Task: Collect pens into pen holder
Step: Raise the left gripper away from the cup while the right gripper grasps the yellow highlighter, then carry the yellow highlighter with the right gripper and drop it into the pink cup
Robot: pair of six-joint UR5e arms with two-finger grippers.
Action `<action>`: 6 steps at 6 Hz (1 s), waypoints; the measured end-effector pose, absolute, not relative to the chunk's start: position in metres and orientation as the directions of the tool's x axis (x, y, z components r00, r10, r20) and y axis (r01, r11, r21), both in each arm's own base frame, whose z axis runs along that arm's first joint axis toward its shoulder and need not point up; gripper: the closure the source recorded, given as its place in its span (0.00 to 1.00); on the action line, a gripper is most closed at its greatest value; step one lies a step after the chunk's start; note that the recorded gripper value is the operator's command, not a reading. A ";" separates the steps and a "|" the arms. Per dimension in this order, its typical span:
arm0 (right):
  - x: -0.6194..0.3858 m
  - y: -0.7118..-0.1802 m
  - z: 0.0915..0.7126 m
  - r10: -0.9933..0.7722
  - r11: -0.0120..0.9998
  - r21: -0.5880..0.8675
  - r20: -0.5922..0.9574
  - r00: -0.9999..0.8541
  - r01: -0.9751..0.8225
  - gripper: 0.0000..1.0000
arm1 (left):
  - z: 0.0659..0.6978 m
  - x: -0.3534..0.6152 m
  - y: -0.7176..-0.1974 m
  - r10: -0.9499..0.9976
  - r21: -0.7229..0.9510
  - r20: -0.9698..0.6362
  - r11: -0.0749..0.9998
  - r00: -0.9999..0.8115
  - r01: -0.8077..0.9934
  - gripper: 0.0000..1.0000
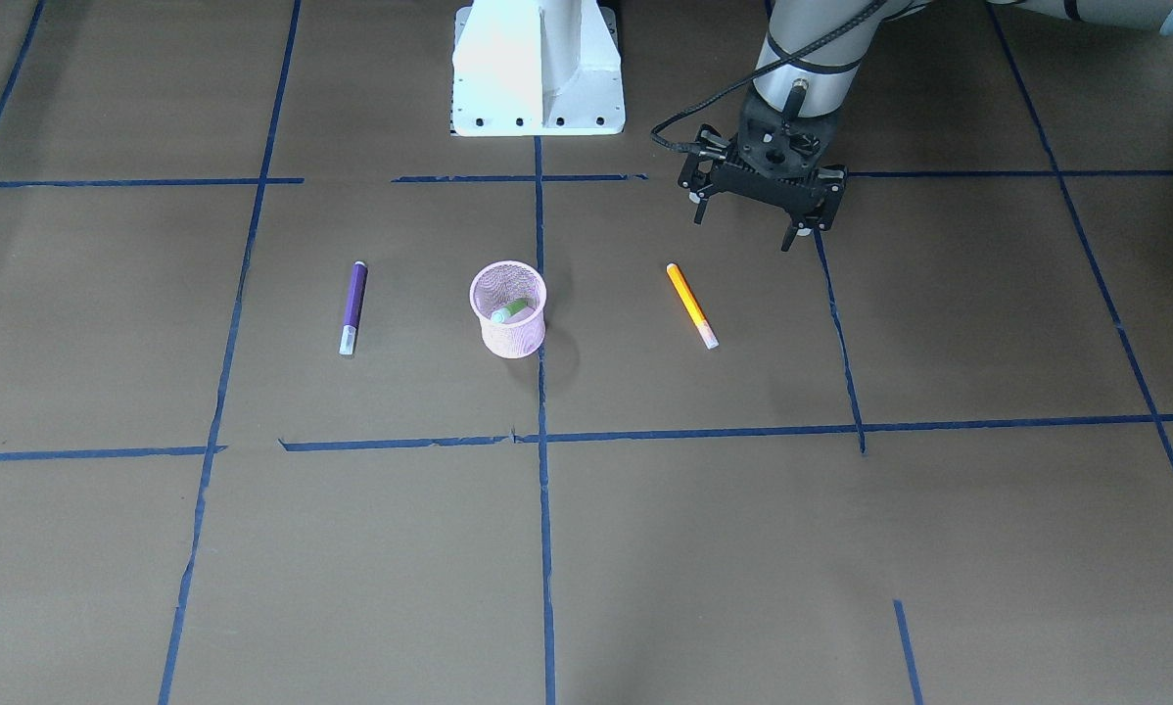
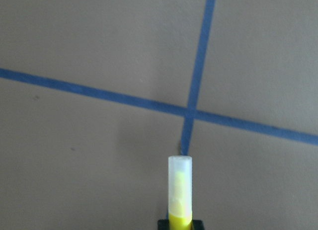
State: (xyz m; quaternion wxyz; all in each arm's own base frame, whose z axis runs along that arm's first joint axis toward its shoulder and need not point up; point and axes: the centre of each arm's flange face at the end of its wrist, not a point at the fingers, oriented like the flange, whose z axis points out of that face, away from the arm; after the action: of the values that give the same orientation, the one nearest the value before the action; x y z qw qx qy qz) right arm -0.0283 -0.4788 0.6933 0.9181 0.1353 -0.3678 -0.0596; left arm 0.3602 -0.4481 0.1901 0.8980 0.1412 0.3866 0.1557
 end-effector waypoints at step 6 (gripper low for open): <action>-0.185 -0.515 0.351 -0.153 0.827 0.407 0.827 0.541 -0.388 1.00 | 0.234 0.311 -0.480 0.352 0.312 -0.634 0.931 0.689 -0.189 0.00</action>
State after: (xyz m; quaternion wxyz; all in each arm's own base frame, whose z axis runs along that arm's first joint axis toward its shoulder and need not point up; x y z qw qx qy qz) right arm -0.1853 -0.5151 0.3515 0.8299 0.2854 -0.4741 0.0707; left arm 0.3112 -0.4799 0.2343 0.9121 0.1116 0.3656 0.1482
